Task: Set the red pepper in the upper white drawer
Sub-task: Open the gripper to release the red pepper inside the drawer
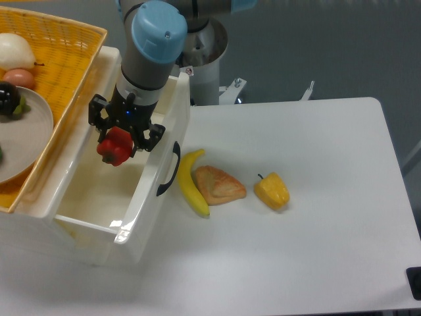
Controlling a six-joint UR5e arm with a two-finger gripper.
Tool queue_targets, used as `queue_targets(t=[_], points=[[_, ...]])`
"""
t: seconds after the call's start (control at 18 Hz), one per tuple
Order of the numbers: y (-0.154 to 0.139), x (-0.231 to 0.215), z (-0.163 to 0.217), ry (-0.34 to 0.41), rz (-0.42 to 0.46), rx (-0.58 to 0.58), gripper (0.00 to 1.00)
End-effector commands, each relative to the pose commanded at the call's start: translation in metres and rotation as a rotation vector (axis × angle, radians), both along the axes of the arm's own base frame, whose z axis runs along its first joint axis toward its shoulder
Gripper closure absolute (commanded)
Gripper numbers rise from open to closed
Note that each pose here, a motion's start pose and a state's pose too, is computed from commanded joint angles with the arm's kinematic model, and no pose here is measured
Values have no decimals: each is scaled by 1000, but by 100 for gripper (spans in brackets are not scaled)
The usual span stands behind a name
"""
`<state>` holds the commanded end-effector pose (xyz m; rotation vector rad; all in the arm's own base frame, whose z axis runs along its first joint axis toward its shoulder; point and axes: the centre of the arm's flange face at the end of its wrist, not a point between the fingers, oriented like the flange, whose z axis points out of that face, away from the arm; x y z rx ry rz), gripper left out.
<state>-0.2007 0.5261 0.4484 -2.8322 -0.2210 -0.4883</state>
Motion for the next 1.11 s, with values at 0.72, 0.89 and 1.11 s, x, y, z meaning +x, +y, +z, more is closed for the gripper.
queue_targets(t=[0.72,0.89,1.11], points=[[0,-1,0,4,-3,3,19],[1,-2,2,7,-3,6,19],[2,-3,4,9,-3,9,20]])
